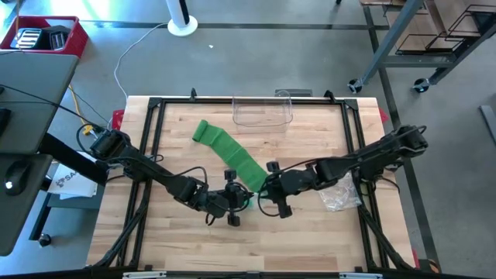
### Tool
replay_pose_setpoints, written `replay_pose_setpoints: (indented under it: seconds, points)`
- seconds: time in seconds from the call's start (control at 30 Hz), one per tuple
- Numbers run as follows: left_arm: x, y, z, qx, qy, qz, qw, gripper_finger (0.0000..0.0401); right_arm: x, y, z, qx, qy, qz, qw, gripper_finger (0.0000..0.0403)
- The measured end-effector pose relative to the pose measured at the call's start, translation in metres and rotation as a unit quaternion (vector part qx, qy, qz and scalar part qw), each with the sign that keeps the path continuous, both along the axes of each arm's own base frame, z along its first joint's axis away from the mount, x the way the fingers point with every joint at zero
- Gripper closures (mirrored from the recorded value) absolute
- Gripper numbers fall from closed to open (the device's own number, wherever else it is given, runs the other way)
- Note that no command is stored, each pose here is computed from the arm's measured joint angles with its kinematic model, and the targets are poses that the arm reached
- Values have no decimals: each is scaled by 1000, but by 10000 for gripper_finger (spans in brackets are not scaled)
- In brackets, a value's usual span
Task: Roll bandage
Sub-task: Close the left zip bag
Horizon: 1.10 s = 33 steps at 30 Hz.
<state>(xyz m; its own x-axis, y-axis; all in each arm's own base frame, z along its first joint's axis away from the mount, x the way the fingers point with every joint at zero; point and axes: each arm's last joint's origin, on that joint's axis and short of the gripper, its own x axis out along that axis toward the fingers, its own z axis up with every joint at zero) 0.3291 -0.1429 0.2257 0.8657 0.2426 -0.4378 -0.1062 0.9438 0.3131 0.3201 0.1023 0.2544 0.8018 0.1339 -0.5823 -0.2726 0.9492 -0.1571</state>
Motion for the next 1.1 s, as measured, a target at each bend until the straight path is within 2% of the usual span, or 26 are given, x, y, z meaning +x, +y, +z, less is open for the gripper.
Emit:
replay_pose_setpoints:
  seconds: [0.17,0.33,0.47,0.67,0.87,1.1]
  points:
    - [0,0,0,-3,0,-1,1000,400,1,-1,0,-13,-3,-10,1000,307]
    - [0,0,0,-4,0,-1,1000,400,-4,-1,16,-28,-11,-28,999,302]
    - [0,0,0,-4,0,-1,1000,400,-7,-2,19,-43,19,-32,998,303]
    - [1,-1,1,-7,-6,-1,1000,400,-3,0,14,-31,28,-20,999,337]
    - [0,-1,1,-8,-6,-3,1000,400,7,4,2,-51,24,-5,998,391]
    - [0,-1,1,-8,-6,-4,1000,400,12,5,-1,-47,12,-4,999,389]
